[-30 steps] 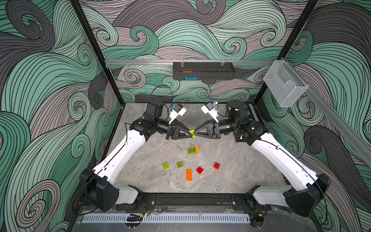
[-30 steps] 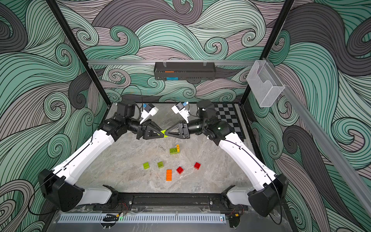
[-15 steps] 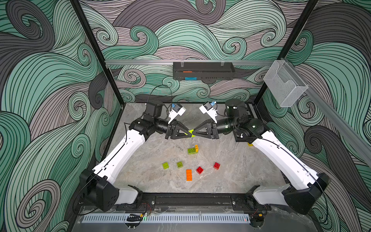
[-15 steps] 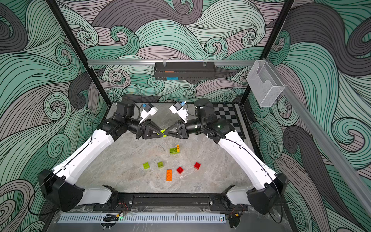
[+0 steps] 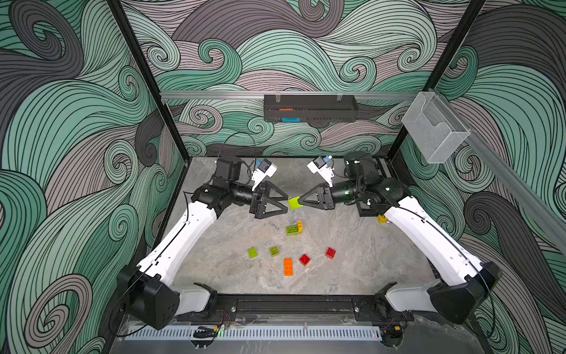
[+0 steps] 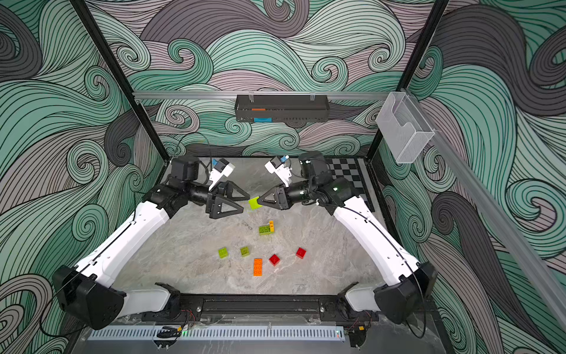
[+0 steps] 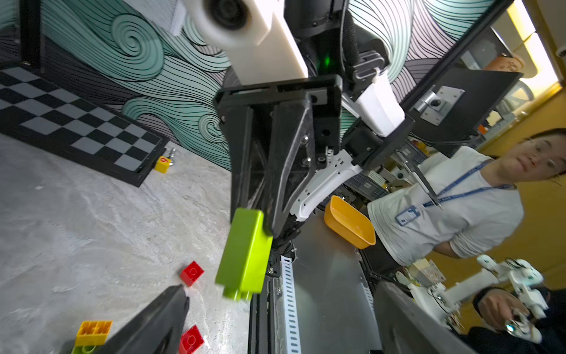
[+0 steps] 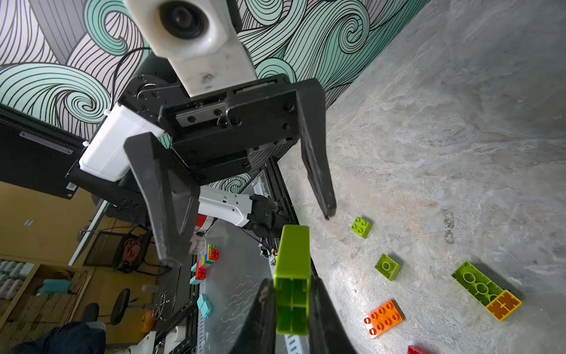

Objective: Assemble a giraffe with lego
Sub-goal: Pick up the lego brick from the center of the board.

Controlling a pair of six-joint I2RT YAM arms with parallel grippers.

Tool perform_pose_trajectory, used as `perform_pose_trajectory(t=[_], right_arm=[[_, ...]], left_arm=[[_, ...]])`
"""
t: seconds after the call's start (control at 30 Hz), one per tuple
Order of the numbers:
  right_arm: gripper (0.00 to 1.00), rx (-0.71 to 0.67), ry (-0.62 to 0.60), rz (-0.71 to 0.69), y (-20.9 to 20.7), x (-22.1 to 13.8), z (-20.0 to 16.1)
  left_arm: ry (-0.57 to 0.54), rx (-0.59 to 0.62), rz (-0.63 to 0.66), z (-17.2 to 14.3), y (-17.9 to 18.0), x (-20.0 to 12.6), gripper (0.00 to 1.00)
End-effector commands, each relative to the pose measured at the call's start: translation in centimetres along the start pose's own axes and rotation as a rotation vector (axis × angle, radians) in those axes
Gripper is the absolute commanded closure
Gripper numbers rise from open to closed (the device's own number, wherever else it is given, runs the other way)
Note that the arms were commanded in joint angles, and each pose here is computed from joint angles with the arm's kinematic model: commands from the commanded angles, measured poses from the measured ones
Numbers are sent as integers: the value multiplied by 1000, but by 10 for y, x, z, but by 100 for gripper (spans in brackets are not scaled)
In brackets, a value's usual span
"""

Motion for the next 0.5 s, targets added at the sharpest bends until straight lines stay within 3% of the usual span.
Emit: perform_pose_trajectory(t=[0.0, 0.2, 0.33, 0.47], right_arm=[[100, 11, 13, -29, 5, -11, -4], [100, 74, 93, -170, -13, -10, -16], [100, 144, 190, -301, -29, -3, -25], [100, 221, 275, -415, -46, 11, -33]], left_arm=[[-48, 35, 138, -5, 8, -19, 1], [-134, -2, 520, -12, 37, -61, 1], [-93, -3, 751, -27, 47, -79, 1], [-32, 32, 857, -47, 52, -86, 1]])
Point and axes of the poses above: each gripper's point midway between its finger pads, its own x axis out along the fingers, its own y axis along the line the jaws close on, z = x × y, the point moved 6 cm from there along -x, back along the fingers, and after that the axes turned 14 degrees about -x, right-handed, at the moved point
